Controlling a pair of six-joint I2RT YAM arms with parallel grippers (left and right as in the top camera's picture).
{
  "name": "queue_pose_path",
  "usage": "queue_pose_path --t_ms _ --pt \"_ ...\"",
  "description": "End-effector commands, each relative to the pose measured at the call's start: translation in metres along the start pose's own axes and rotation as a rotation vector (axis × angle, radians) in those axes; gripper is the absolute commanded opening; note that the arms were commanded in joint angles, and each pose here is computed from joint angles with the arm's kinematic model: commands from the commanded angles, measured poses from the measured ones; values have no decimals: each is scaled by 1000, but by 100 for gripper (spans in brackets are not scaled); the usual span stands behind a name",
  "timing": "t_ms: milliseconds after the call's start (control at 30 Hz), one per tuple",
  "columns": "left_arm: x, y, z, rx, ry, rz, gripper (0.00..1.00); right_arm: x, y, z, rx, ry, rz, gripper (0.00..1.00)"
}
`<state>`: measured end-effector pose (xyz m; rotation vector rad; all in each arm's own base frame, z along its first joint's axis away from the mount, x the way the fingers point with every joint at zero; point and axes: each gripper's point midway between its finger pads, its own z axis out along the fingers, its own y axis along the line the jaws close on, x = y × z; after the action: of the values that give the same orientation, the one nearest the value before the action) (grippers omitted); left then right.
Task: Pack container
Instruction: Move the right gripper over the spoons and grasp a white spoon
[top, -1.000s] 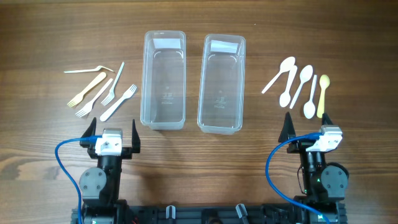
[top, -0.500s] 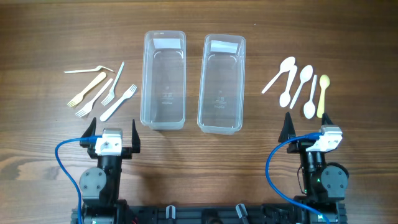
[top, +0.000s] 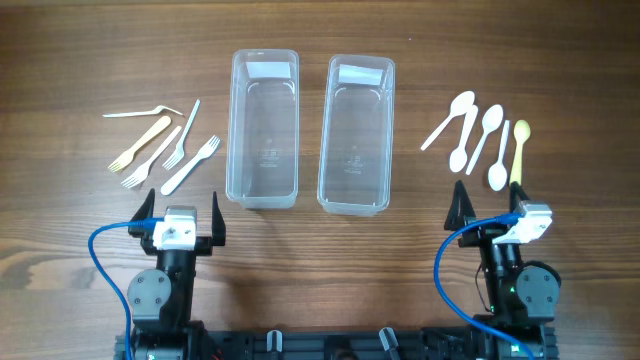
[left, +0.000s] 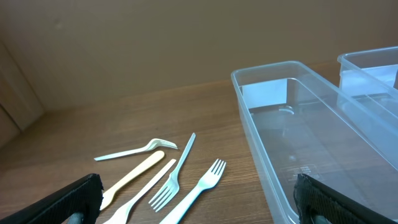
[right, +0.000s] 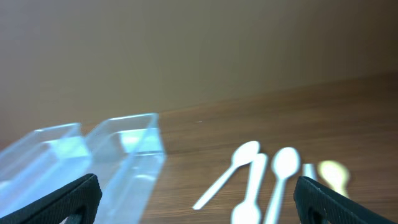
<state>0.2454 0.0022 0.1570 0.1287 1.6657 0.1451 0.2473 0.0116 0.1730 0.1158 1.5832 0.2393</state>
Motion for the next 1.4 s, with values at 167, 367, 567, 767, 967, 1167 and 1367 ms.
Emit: queue_pose_path --t_ms 167,367,567,767,967,1167,1367 --pt "4 0 1 -5 9 -9 100 -26 26 -8 -113 10 96 100" --pt "4 0 1 -5 9 -8 100 -81 22 -10 4 69 87 100" --pt "4 0 1 -5 9 -9 100 -75 17 23 81 363 107 100" --pt "4 0 1 -5 9 -8 100 -51 5 79 146 669 109 100" --pt "4 0 1 -5 9 -9 100 -14 -7 112 144 802 51 100" --pt "4 0 1 -5 9 -9 100 -10 -3 131 124 769 117 99" --pt "4 0 1 -5 9 -9 100 11 -15 145 235 783 283 100"
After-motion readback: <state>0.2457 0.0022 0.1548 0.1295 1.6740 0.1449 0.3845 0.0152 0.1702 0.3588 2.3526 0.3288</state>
